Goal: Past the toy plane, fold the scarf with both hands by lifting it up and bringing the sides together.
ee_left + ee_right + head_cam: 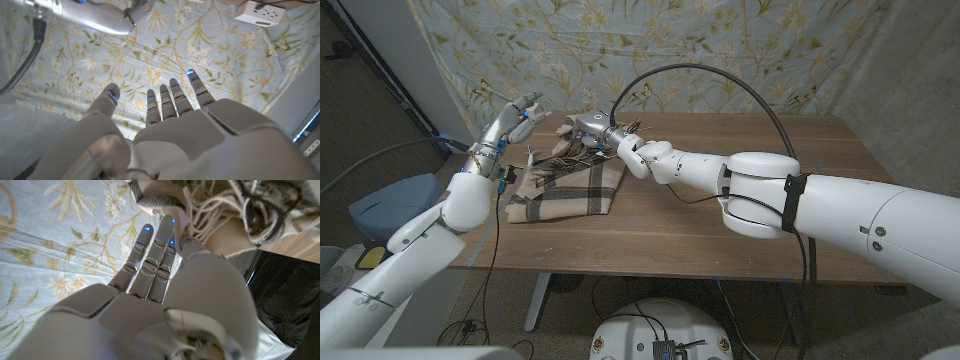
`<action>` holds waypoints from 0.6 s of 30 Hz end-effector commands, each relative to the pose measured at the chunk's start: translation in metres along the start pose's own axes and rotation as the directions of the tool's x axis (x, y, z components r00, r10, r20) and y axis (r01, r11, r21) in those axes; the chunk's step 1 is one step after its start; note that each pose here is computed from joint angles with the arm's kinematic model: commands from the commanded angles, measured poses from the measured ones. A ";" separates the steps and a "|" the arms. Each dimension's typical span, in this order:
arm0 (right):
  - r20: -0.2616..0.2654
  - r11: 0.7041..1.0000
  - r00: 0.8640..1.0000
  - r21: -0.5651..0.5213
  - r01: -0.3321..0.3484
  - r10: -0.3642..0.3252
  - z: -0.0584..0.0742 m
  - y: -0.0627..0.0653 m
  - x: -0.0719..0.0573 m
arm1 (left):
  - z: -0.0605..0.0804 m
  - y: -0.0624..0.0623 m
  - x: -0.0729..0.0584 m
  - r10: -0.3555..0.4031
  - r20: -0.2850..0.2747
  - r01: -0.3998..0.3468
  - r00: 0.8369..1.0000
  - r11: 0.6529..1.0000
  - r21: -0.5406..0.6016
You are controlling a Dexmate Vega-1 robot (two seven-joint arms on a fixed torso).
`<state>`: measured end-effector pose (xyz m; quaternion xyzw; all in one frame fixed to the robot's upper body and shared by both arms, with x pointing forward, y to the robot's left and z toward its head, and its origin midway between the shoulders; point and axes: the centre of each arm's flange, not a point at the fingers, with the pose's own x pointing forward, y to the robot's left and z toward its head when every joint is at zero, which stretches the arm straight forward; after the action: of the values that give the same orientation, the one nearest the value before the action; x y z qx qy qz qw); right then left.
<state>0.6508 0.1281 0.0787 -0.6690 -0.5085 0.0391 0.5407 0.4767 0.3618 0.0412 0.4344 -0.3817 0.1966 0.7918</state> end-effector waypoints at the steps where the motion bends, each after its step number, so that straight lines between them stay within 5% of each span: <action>1: 0.061 0.965 0.966 0.089 0.247 -0.253 0.004 -0.029 -0.008 | -0.051 0.001 -0.007 0.223 -0.325 0.012 0.919 0.809 0.588; 10: 0.128 0.940 0.933 0.107 0.325 -0.337 0.014 -0.044 -0.010 | -0.066 -0.018 -0.003 0.307 -0.371 0.059 0.876 0.696 0.715; 18: 0.144 0.933 0.924 0.112 0.341 -0.355 0.017 -0.049 -0.009 | -0.079 -0.035 0.005 0.315 -0.383 0.054 0.868 0.707 0.705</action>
<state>0.6155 0.1271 0.0994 -0.5637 -0.6316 0.0180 0.5320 0.5259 0.3813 0.0134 0.6026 -0.1934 0.3905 0.6685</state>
